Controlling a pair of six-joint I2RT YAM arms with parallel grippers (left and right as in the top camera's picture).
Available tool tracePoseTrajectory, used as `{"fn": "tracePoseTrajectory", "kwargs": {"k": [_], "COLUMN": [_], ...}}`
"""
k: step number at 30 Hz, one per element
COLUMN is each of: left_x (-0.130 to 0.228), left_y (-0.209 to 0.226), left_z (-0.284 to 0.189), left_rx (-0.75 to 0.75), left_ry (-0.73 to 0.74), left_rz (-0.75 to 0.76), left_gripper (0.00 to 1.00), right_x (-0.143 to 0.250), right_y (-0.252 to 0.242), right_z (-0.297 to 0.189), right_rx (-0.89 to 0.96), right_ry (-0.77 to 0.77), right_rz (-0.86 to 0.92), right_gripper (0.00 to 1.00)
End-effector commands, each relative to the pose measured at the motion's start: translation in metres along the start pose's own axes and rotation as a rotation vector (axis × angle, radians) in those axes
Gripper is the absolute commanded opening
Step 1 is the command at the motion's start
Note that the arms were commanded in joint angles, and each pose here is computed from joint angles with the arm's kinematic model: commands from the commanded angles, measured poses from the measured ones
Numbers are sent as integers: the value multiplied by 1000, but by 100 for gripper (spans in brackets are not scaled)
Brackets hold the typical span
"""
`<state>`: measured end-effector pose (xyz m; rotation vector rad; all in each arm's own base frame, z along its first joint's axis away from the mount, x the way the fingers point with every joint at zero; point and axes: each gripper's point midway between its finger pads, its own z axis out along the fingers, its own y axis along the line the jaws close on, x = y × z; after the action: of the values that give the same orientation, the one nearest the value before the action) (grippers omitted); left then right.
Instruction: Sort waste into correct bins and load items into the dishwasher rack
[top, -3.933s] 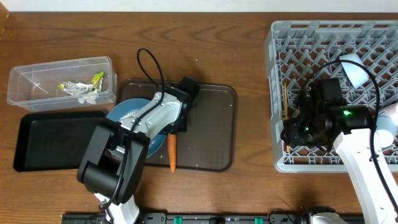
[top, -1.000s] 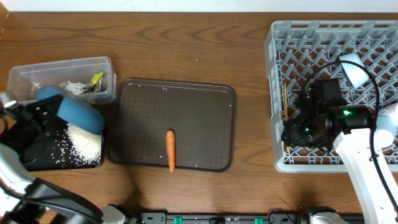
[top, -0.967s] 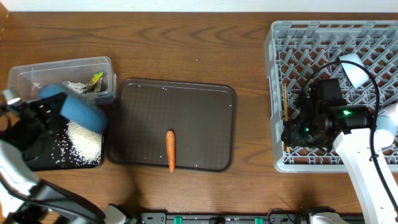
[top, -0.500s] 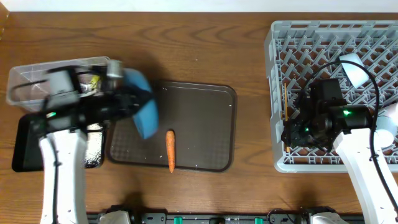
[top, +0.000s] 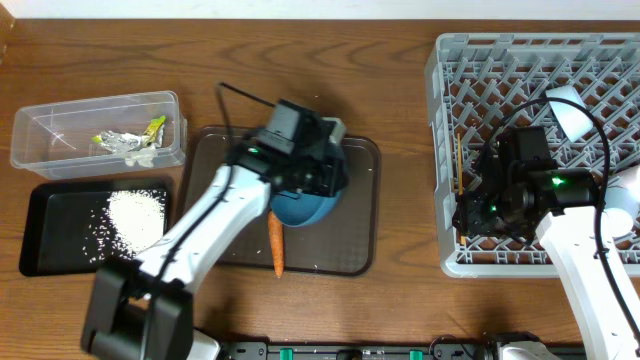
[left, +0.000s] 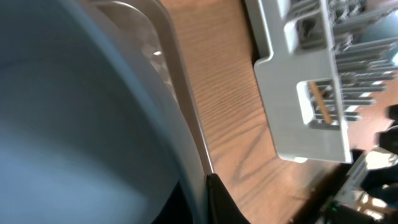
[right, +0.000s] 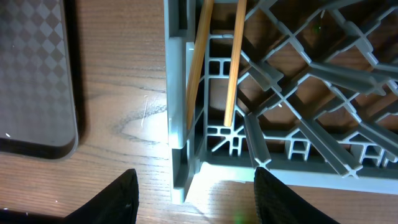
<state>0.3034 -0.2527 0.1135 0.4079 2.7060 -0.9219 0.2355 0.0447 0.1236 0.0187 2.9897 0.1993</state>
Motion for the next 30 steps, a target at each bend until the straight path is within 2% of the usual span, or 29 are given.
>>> {"fn": "tracePoseTrajectory", "kwargs": {"k": [1, 9, 15, 16, 19, 23, 28, 30], "left_x": [13, 12, 12, 11, 5, -2, 3, 14], "left_y": [3, -32, -31, -29, -23, -6, 38, 61], "left_z": [29, 50, 47, 44, 27, -20, -102, -134], "left_rx": [-40, 21, 20, 16, 4, -43, -185, -267], "left_ry": [57, 32, 30, 27, 6, -53, -164, -199], "left_rz": [-49, 20, 17, 10, -17, -59, -198, -283], "left_gripper": [6, 9, 58, 60, 62, 62, 63, 69], "right_x": [1, 0, 0, 0, -1, -7, -32, -44], "right_y": [2, 2, 2, 2, 2, 5, 22, 36], "right_z": [1, 1, 1, 1, 1, -4, -30, -43], "right_rx": [5, 5, 5, 5, 4, -8, -55, -83], "right_ry": [5, 1, -1, -2, -5, -27, -121, -173], "right_rz": [-7, -7, -8, -8, -8, -11, -40, -78], "right_gripper": [54, 54, 54, 54, 54, 53, 54, 56]}}
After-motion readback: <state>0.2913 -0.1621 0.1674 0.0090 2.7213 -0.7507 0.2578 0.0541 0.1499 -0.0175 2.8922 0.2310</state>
